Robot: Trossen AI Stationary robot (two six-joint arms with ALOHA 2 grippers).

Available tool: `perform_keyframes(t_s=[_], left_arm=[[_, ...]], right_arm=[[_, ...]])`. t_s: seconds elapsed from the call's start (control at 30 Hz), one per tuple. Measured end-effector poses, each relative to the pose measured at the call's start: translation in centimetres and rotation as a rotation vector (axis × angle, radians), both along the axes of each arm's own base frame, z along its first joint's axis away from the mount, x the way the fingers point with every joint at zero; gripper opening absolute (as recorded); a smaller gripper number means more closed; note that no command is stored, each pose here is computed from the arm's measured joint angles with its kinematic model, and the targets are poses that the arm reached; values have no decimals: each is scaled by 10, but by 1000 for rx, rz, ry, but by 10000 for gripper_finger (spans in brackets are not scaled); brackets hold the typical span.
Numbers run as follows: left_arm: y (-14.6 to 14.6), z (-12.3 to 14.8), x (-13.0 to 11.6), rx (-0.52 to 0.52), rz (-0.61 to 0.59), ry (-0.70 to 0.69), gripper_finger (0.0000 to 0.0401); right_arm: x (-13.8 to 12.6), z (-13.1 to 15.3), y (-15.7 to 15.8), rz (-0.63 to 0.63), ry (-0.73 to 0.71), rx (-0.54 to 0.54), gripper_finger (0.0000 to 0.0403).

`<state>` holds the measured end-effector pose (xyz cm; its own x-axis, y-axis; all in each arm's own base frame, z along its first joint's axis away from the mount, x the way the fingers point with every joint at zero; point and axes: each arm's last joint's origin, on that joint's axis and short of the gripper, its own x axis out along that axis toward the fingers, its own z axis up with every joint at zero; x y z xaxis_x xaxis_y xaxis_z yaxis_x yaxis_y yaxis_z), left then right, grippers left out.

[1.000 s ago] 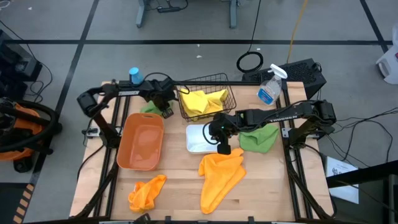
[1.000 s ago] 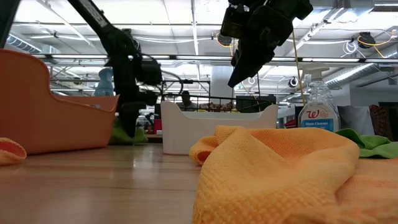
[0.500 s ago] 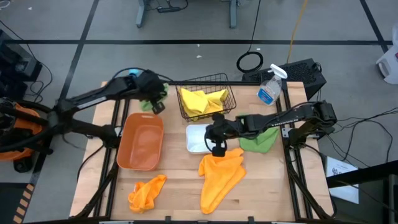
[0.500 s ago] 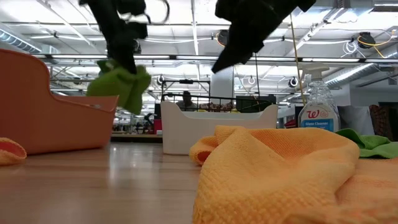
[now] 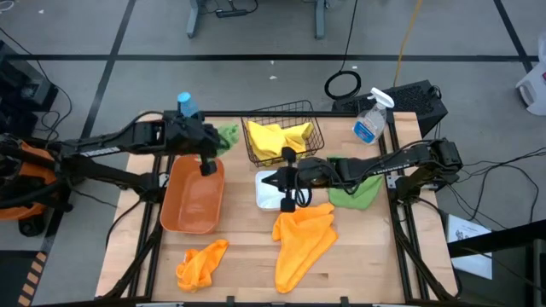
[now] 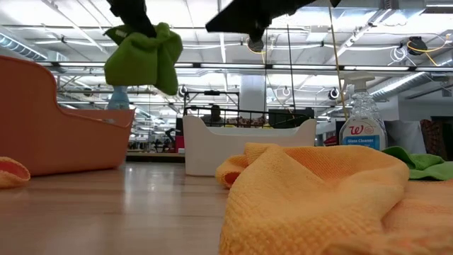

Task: Sort microfiber towel by color & place in baskets
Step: Put the top green towel into the white bin

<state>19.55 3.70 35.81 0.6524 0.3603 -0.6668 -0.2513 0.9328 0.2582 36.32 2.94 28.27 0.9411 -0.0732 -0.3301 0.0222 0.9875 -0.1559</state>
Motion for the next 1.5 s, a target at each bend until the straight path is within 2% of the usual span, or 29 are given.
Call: perform_keyframes(t_s=[0.13, 0.27, 0.5, 0.63, 0.7, 1.0, 1.17, 1.27, 1.33, 1.5], left_arm=[[-16, 1, 5, 67, -69, 3, 23], [-30, 4, 8, 109, -161, -21, 23], [-50, 2, 21, 183, -314, -21, 23], [-59, -5, 33, 235, -398, 14, 22], [-64, -7, 39, 264, -436, 14, 22], [-85, -10, 56, 432, -627, -1, 22], [-89, -7, 57, 461, -648, -35, 22], [-88, -6, 57, 463, -646, -42, 23], [-89, -8, 59, 463, -647, -37, 30], [-88, -8, 60, 440, -588, -47, 74]], right_arm=[[2, 5, -1, 11, -52, -39, 43], [3, 9, -3, -16, -88, -70, 106], [5, 22, -5, -52, -226, -96, 266], [7, 23, -5, -47, -248, -134, 366], [8, 21, -7, -49, -235, -146, 391], [24, -9, -10, -8, -156, -213, 363], [31, -16, -10, -19, -180, -224, 330], [31, -13, -10, -20, -212, -230, 282], [31, -13, -10, -21, -214, -229, 235], [31, -15, -8, -14, -191, -232, 82]])
